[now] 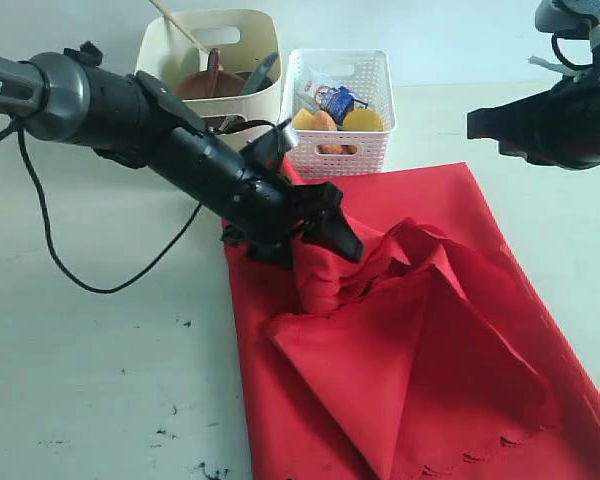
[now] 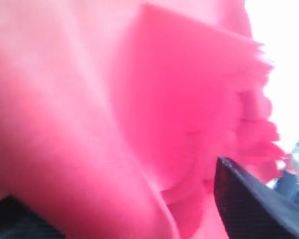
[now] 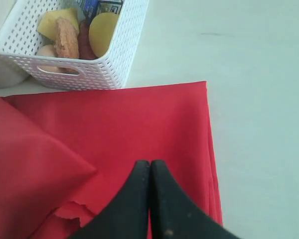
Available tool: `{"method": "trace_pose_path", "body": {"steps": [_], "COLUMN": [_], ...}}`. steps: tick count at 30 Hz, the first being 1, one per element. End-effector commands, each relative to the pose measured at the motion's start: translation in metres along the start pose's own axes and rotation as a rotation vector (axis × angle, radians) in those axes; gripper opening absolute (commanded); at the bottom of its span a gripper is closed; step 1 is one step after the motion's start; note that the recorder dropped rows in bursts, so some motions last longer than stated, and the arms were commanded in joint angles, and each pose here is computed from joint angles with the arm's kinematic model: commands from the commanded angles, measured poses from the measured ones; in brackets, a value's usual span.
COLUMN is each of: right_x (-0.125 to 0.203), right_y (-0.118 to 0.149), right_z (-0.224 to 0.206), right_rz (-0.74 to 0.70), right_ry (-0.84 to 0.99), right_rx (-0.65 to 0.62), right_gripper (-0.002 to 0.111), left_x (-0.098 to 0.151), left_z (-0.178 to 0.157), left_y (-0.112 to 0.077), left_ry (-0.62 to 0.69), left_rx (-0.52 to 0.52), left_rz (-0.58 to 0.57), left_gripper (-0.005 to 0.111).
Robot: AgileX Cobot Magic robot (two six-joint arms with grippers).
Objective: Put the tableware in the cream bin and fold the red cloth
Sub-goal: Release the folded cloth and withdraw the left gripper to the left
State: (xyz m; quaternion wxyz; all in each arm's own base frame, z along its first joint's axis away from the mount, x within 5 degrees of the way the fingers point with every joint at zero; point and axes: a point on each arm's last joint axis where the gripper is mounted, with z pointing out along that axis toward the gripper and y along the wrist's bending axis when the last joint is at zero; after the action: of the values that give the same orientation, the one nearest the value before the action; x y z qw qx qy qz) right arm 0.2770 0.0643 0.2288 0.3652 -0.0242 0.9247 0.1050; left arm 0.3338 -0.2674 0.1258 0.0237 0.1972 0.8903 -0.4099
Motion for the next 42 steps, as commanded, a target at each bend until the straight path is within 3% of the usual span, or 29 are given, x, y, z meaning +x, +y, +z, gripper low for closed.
{"method": "trace_pose_path", "body": {"steps": [1,5,7,17,23,31,36,42], "right_x": [-0.002,-0.002,-0.001,0.001,0.006,0.025,0.038,0.045], "right_y": [0.001,0.001,0.001,0.009,0.031,0.028,0.026,0.05], "right_z": [-0.002,-0.002,-0.002,-0.002,-0.001,0.03,0.056,0.082], "right_rz": [-0.002,0.0,0.0,-0.04,-0.164,-0.16,-0.167,-0.262], "right_ry": [-0.025,-0.023,-0.017,-0.007,0.005,0.149,0.268,0.401], "right_rx": [-0.003,-0.004,-0.005,-0.026,-0.088,-0.072,-0.069,-0.137], "right_gripper": [0.0,0.0,0.0,0.0,0.0,0.0,0.0,0.0], "left_x": [-0.015,-0.029,-0.034,-0.03,-0.021,-0.003,0.009,0.016], "left_z": [0.002,-0.008,-0.015,-0.034,-0.038,-0.038,-0.052,-0.087], "left_y": [-0.038,-0.06,-0.062,-0.048,-0.036,-0.024,-0.027,-0.04], "left_ry": [-0.076,-0.094,-0.1,-0.005,0.115,0.214,0.233,0.146], "left_rx": [0.176,0.257,0.274,0.304,0.206,0.103,-0.007,-0.229], "left_rz": [0.078,0.165,0.185,0.207,0.203,0.15,0.167,0.195], "left_gripper": [0.071,0.071,0.071,0.07,0.054,0.03,0.0,0.0]}}
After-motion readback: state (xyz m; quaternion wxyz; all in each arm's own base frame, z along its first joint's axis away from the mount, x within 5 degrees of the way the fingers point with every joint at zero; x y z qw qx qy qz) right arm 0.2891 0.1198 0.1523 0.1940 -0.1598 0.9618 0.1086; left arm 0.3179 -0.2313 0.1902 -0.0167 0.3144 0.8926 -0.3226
